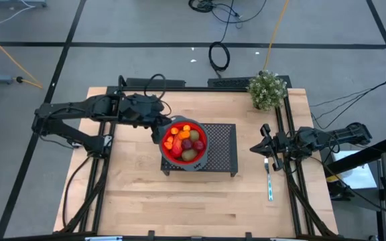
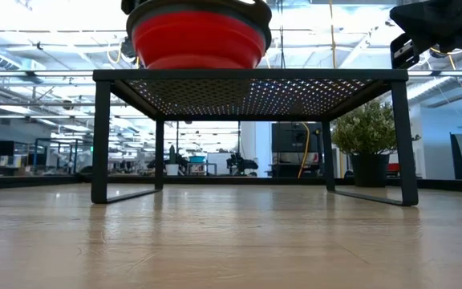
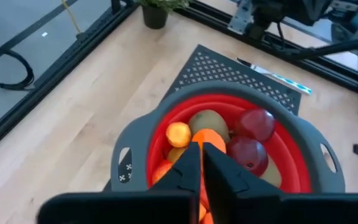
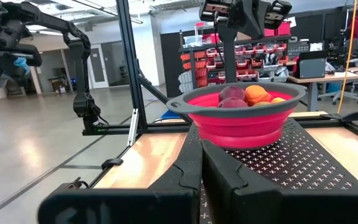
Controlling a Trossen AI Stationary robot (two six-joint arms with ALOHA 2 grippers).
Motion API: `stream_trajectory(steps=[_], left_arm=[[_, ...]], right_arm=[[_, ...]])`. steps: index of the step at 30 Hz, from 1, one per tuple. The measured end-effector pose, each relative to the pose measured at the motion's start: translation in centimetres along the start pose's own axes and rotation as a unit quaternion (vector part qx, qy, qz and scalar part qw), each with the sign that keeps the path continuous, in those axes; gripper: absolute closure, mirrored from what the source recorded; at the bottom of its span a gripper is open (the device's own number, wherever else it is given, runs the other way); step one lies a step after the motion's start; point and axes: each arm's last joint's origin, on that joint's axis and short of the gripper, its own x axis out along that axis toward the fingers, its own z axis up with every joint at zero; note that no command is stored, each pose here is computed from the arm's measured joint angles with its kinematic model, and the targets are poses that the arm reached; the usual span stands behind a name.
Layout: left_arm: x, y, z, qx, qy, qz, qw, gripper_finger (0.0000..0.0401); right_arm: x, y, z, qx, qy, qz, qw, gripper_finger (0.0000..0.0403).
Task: Pick & Place Fruit
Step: Put the patterned blue table knife on the shelf beside of the red colander
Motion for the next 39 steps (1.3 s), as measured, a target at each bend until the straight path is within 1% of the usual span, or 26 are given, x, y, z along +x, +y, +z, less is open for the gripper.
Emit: stream_trajectory(steps=[2,7,10,14,16,18,20,23,29,34,39], left_arm=[[0.0,0.0,0.0,0.004,0.001,-0.002,1.0,0.0396],[0.0,0.0,0.0,0.01,0.001,-0.002,1.0,0.0389],[0.1,-0.1,-0.1,0.032,0.0,-0.004,0.999,0.0398],[0.8,-0.2,-0.8,0.046,-0.005,-0.015,0.999,0.0394],[0.8,0.0,-1.6,0.045,-0.008,-0.026,0.999,0.0398],[0.8,0.1,-2.0,0.045,-0.034,-0.049,0.997,0.0399],[1.0,0.6,-3.4,0.047,-0.031,-0.056,0.997,0.0395],[0.7,1.1,-4.5,0.044,-0.058,-0.077,0.994,0.0398],[-1.0,2.7,-7.5,0.058,-0.07,-0.081,0.993,0.0393],[-2.9,3.9,-9.4,0.073,-0.101,-0.089,0.988,0.0398],[-4.5,5.2,-11.6,0.081,-0.13,-0.096,0.984,0.0393]], right_arm=[[0.0,0.0,0.0,0.0,0.0,0.0,1.0,0.0403],[0.0,0.0,0.0,-0.004,0.0,0.0,1.0,0.0403],[0.0,0.0,0.0,-0.006,0.001,0.0,1.0,0.0403],[0.0,0.0,-0.2,-0.006,0.01,-0.001,1.0,0.0403],[0.0,0.0,-0.3,-0.006,0.014,-0.002,1.0,0.0403],[0.0,0.0,-0.3,-0.006,0.016,-0.002,1.0,0.0403],[0.0,0.0,-0.3,-0.006,0.015,-0.002,1.0,0.0403],[0.0,0.0,-0.3,-0.008,0.016,-0.002,1.0,0.0403],[0.0,-0.1,-0.3,-0.028,0.015,-0.004,0.999,0.0403],[0.0,-0.1,-0.3,-0.028,0.015,-0.006,0.999,0.0403],[0.0,-0.3,-0.2,-0.028,0.009,-0.046,0.999,0.0403]])
